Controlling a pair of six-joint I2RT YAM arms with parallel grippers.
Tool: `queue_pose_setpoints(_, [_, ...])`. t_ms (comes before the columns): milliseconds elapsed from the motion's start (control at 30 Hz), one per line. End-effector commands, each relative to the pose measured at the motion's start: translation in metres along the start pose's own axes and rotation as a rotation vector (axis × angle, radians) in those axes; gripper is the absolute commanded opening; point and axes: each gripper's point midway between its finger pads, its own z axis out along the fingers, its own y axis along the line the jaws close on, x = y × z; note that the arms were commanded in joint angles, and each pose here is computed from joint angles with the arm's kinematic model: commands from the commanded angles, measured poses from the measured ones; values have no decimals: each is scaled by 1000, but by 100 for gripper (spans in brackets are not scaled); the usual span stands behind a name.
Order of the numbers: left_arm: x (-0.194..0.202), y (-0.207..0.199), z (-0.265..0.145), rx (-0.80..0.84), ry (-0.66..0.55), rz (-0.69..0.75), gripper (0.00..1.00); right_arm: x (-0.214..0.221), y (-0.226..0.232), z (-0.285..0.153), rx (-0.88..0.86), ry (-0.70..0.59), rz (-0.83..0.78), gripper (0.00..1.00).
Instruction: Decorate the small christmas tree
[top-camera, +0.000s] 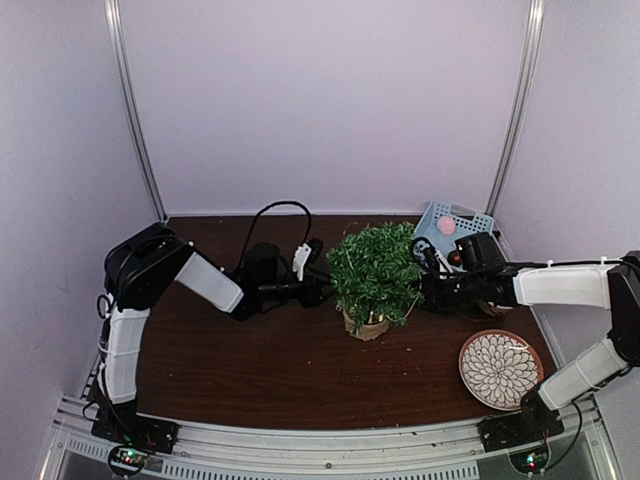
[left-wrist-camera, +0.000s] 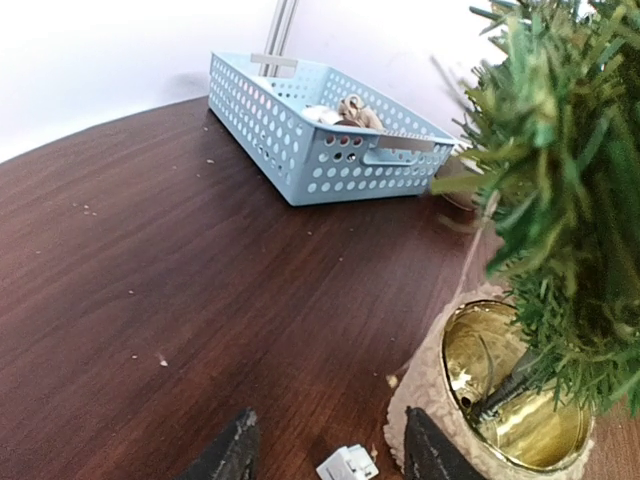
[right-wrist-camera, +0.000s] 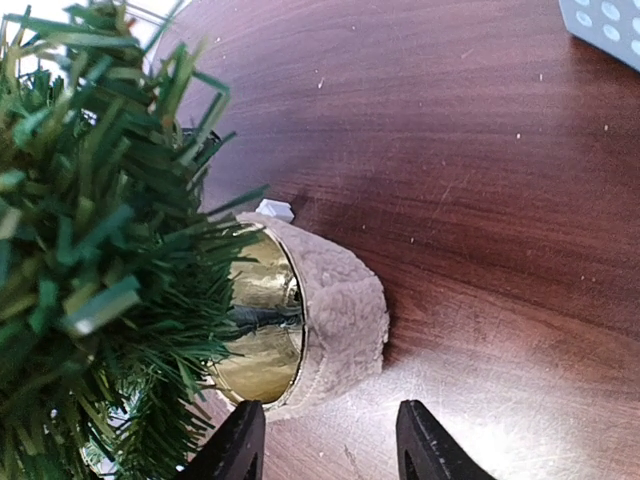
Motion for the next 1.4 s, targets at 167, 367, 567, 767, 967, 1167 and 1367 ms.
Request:
queue_pose_setpoints(167, [1, -12, 13, 64, -27, -17, 34, 2, 5, 5, -62, -30, 28, 50])
queue_pose_setpoints(367, [4, -18, 3, 74, -28, -22, 3, 6, 6, 14, -92, -31, 46, 49])
queue_pose_setpoints(567, [-3, -27, -17, 51, -21, -32, 0, 10, 6, 23, -108, -25, 57, 48])
queue_pose_setpoints(767, [-5, -39, -40, 39, -10, -54, 0, 17, 8, 32, -122, -21, 67, 47])
queue_pose_setpoints(967, [-10, -47, -61, 9, 3, -54, 0, 22, 3, 38, -120, -24, 84, 44])
queue_pose_setpoints(1167, [-14, -61, -73, 28, 16, -67, 0, 24, 2, 43, -132, -30, 95, 40])
queue_pose_setpoints(1367, [-19, -79, -67, 72, 26, -65, 0, 26, 12, 52, -173, -26, 99, 37])
